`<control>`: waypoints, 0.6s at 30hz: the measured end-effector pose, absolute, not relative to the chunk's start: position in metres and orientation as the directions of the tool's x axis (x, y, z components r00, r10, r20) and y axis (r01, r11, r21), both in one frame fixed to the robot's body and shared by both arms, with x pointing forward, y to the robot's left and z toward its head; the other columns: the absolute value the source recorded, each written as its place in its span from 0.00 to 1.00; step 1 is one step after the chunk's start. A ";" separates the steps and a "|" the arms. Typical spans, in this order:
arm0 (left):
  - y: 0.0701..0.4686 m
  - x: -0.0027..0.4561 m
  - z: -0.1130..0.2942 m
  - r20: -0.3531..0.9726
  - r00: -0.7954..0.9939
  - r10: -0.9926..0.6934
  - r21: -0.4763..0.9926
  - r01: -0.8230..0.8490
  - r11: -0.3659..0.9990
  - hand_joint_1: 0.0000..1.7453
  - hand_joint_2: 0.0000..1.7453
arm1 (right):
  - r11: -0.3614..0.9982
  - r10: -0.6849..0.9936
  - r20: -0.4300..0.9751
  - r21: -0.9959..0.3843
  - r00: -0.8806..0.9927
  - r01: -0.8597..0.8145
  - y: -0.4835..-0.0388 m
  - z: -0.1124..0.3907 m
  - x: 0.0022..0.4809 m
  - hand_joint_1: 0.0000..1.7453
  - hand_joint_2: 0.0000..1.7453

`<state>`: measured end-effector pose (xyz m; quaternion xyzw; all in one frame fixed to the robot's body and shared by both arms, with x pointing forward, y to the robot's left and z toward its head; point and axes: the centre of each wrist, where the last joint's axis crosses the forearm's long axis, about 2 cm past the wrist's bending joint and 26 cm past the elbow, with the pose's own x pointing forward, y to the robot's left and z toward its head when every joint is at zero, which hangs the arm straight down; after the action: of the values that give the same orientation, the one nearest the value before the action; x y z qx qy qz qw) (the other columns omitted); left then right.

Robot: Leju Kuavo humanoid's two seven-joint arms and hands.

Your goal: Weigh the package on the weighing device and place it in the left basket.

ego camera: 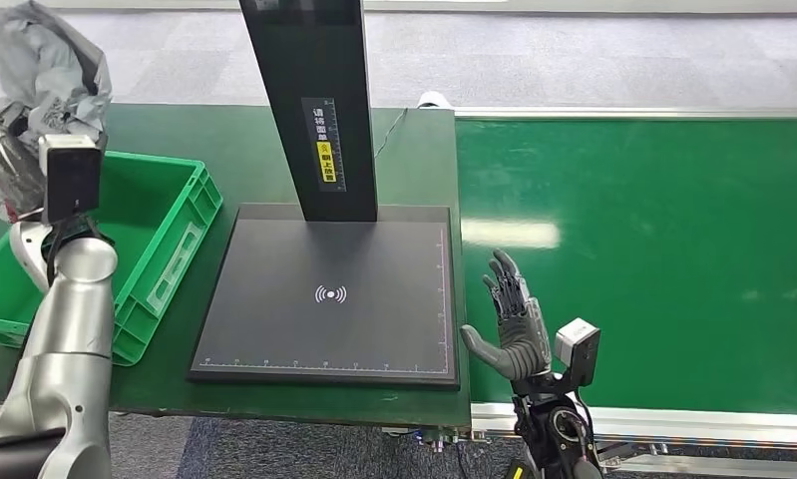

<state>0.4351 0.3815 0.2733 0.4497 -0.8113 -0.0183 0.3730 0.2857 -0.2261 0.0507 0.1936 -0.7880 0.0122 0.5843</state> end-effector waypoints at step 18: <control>0.381 0.448 0.196 0.724 -0.077 -0.685 0.571 -0.491 0.658 0.33 1.00 | 0.920 -0.304 0.917 0.212 -0.257 -0.330 -0.221 0.057 0.293 0.00 1.00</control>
<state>0.4478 0.3807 0.1955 0.4036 -0.7285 -0.0891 0.5464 0.2929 -0.2208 0.0567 0.2002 -0.7929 0.0113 0.5755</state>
